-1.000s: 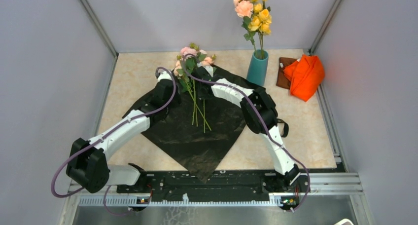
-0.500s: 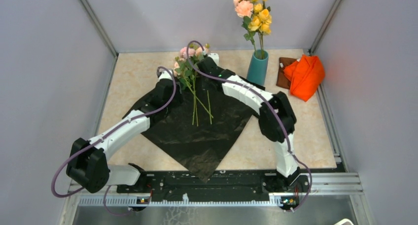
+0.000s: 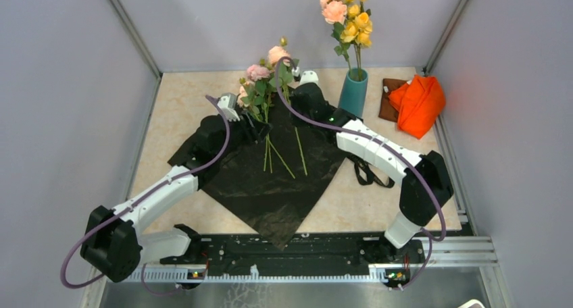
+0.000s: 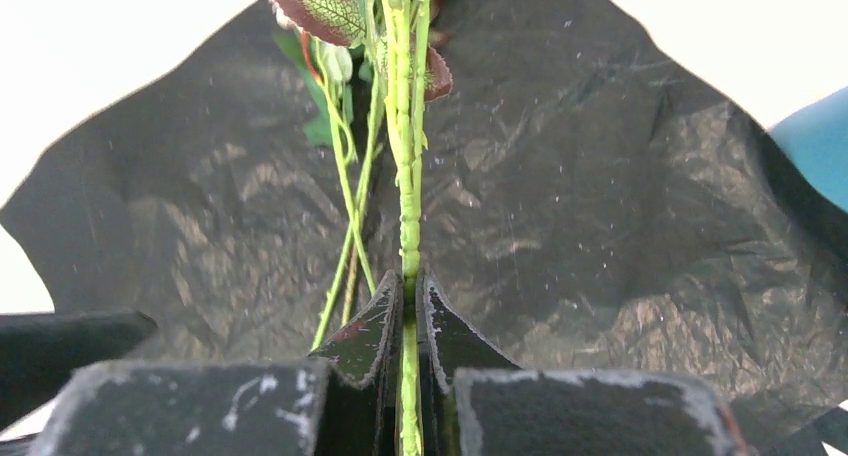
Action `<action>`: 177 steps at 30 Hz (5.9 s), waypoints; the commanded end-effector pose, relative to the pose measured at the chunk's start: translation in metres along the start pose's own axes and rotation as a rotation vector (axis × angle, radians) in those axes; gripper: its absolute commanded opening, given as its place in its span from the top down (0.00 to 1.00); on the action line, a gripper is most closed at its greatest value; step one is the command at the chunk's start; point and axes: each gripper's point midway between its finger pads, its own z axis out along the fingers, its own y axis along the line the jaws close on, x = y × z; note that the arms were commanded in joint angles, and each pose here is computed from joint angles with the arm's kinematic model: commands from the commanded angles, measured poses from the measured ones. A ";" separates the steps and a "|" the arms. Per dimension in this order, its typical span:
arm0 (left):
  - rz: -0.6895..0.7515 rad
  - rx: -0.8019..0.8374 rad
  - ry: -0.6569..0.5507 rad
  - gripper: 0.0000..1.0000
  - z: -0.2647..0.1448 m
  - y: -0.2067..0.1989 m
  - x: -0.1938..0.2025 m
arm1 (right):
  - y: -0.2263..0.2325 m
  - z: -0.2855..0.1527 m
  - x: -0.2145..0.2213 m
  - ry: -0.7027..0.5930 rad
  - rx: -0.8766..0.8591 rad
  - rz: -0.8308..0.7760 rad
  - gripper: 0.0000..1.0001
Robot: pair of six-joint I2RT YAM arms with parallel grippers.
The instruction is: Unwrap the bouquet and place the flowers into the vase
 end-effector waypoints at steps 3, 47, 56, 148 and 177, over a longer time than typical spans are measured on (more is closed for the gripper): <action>-0.095 0.423 -0.093 0.43 -0.011 -0.081 -0.030 | 0.022 -0.035 -0.016 -0.079 -0.145 -0.055 1.00; -0.220 0.631 -0.097 0.48 0.016 -0.111 -0.031 | 0.027 -0.116 0.023 -0.171 -0.318 -0.060 1.00; -0.166 0.641 -0.111 1.00 0.010 -0.115 -0.037 | 0.028 -0.115 0.027 -0.168 -0.311 -0.066 1.00; 0.342 0.293 -0.032 0.01 -0.012 -0.081 -0.016 | 0.017 -0.104 -0.041 -0.273 -0.127 -0.205 1.00; 0.192 0.200 0.108 0.01 -0.038 -0.014 0.080 | -0.136 -0.127 -0.246 -0.639 0.245 -0.187 1.00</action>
